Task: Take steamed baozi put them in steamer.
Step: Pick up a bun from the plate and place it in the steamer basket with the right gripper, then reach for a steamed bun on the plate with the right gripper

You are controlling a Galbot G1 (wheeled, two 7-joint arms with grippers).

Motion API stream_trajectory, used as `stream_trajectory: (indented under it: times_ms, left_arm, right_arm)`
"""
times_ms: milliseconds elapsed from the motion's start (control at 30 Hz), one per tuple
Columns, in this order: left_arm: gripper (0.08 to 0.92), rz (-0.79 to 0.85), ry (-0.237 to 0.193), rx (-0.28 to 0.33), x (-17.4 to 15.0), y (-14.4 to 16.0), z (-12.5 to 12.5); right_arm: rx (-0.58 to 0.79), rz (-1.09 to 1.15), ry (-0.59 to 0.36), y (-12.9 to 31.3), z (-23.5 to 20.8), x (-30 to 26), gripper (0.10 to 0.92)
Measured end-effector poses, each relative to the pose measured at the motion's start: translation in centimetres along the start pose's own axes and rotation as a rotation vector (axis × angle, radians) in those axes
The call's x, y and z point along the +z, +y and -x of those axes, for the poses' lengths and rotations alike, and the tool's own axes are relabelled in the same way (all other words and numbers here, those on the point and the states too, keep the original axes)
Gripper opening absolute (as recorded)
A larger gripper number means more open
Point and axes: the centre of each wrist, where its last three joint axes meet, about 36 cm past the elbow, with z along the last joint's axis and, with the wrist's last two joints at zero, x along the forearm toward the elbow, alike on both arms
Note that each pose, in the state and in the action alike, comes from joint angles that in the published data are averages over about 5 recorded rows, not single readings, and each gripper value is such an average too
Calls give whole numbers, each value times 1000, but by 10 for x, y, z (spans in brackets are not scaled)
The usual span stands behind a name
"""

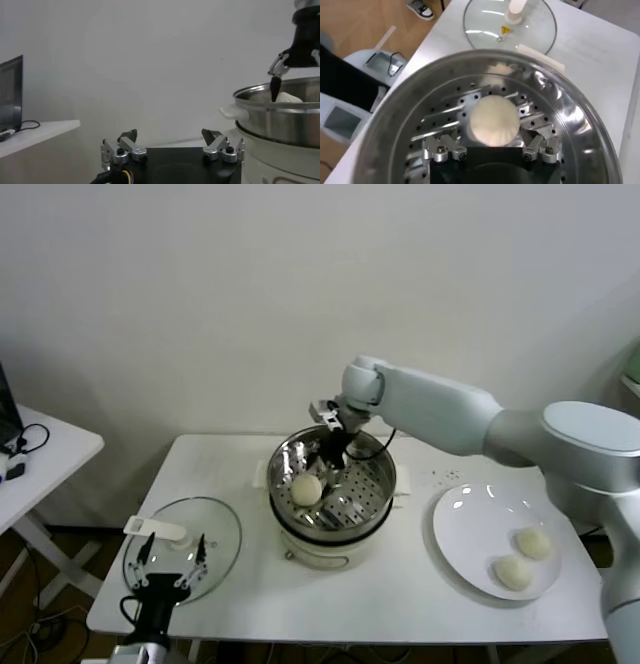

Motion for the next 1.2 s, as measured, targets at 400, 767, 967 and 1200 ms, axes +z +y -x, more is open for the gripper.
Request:
stream_trajectory:
  times_ms: [400,767,967,1200]
  left_arm:
    - [823,-1,-6,-6,-2,0,4]
    - [823,-8,-6,-11,-3,-3,-1]
    - [823,-5,-5,-3,-5,-3,-4]
    - [823,-2,-4,8,-5,-6,-8]
  right_arm:
    - [24,-38,67,57,-89,56,823]
    - [49,20,118,148,-97,161,823]
    - [49,79,163,198,-77,218,823]
    - [27,140,212,237,-49,256,823]
